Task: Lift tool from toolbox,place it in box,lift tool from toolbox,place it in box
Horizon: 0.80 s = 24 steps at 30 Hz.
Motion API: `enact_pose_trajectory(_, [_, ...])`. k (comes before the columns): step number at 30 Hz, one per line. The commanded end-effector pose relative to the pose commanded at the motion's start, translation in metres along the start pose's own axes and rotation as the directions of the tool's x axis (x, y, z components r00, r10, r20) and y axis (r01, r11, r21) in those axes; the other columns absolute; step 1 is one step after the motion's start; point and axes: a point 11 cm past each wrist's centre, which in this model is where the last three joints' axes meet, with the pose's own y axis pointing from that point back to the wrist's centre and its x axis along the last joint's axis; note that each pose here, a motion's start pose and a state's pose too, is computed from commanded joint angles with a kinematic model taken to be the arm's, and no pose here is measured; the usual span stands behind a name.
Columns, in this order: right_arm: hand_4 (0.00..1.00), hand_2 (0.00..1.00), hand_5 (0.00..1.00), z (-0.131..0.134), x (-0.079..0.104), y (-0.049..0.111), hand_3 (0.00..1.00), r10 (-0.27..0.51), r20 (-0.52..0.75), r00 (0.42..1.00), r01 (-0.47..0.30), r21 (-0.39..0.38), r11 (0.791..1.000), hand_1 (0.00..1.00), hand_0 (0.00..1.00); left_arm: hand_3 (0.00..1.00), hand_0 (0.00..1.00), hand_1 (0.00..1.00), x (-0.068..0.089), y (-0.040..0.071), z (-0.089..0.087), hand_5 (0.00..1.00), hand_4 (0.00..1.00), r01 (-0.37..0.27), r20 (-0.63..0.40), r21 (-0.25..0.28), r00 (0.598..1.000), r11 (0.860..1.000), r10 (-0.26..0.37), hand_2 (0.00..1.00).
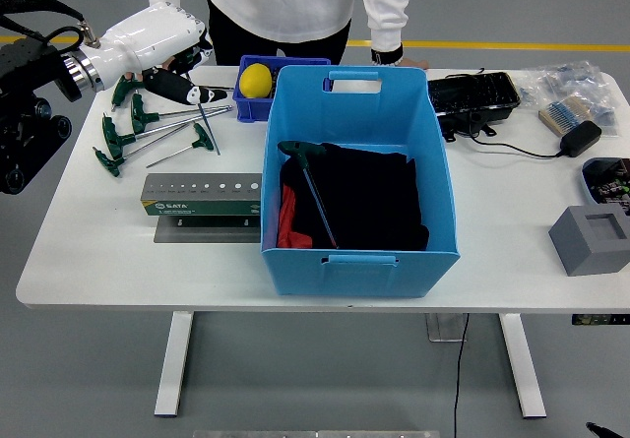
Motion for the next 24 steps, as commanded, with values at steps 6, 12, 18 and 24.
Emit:
enact_pose_trajectory(6, [0.775, 0.668, 0.653, -0.001, 0.000, 0.000, 0.541, -0.002, -0.001, 1.000, 0.002, 0.002, 1.000, 0.597, 0.617, 0.015, 0.097, 0.002, -0.006, -0.028, 0.042, 0.431, 0.788, -0.018, -0.091, -0.086, 0.996, 0.996, 0.010, 0.010])
enact_pose_trajectory(12, [0.775, 0.668, 0.654, -0.004, 0.000, 0.000, 0.541, -0.001, 0.001, 1.000, 0.001, 0.008, 1.000, 0.597, 0.617, 0.022, 0.104, 0.002, -0.009, -0.057, 0.089, 0.425, 0.785, -0.054, -0.184, -0.175, 0.983, 0.983, 0.022, 0.016])
enact_pose_trajectory(18, [0.775, 0.668, 0.655, -0.007, 0.000, 0.001, 0.541, 0.000, 0.003, 1.000, -0.001, 0.012, 1.000, 0.597, 0.617, 0.056, 0.120, 0.002, -0.030, -0.078, 0.121, 0.413, 0.776, -0.009, -0.229, -0.217, 0.973, 0.976, -0.042, 0.036])
enact_pose_trajectory(24, [0.775, 0.668, 0.655, -0.010, 0.002, 0.001, 0.541, 0.002, 0.003, 1.000, -0.002, 0.017, 1.000, 0.597, 0.618, 0.278, 0.206, 0.112, -0.067, -0.084, 0.136, 0.436, 0.798, 0.097, -0.249, -0.243, 0.955, 0.965, -0.159, 0.219])
